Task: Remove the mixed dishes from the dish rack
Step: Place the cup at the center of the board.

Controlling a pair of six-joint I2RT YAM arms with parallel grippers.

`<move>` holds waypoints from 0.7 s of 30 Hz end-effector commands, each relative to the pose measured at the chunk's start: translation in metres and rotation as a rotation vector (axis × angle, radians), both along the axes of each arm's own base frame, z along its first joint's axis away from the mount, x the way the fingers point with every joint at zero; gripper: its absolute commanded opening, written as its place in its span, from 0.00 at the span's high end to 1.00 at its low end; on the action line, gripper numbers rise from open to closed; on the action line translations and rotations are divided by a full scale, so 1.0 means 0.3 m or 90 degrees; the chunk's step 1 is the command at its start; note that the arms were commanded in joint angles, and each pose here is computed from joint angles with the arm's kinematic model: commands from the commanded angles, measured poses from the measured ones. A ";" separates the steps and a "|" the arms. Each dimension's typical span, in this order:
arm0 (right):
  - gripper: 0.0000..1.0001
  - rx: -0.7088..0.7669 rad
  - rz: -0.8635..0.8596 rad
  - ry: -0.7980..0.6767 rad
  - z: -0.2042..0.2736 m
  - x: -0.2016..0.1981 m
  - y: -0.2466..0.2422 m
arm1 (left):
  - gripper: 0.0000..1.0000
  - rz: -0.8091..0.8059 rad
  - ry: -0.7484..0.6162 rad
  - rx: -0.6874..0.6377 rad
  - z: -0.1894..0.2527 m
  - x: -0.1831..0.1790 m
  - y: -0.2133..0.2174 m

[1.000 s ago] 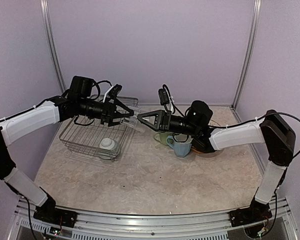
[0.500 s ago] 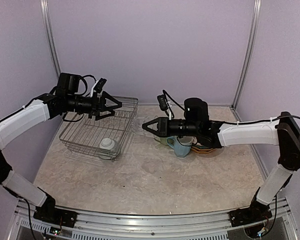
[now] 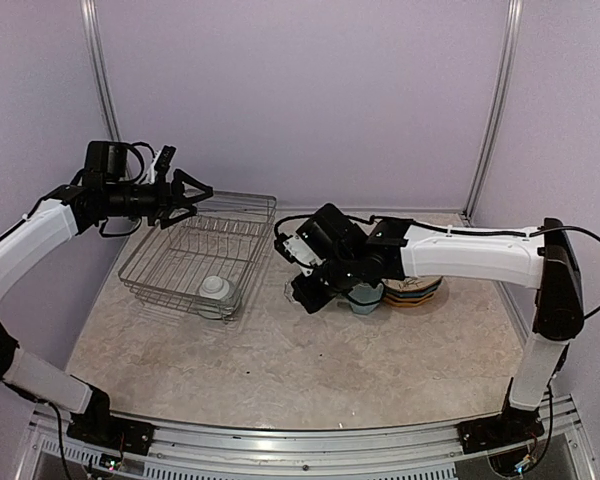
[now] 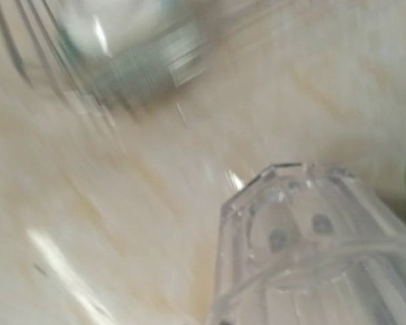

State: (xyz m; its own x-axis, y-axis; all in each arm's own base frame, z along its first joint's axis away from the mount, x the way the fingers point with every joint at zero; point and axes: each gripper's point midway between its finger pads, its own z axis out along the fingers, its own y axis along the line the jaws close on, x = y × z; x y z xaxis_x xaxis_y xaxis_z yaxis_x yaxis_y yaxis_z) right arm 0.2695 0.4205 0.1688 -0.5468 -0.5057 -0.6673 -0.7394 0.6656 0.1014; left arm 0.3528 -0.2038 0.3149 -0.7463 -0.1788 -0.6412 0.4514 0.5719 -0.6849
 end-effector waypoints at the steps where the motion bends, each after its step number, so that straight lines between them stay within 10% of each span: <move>1: 1.00 -0.221 0.002 0.003 -0.153 -0.013 -0.131 | 0.10 0.014 -0.010 0.013 0.014 0.002 0.021; 11: 1.00 -0.343 -0.003 0.022 -0.277 0.011 -0.173 | 0.07 0.040 0.064 0.057 -0.075 0.051 0.037; 21: 0.80 -0.381 -0.033 0.008 -0.331 0.034 -0.212 | 0.05 0.053 0.346 0.196 -0.428 0.116 0.061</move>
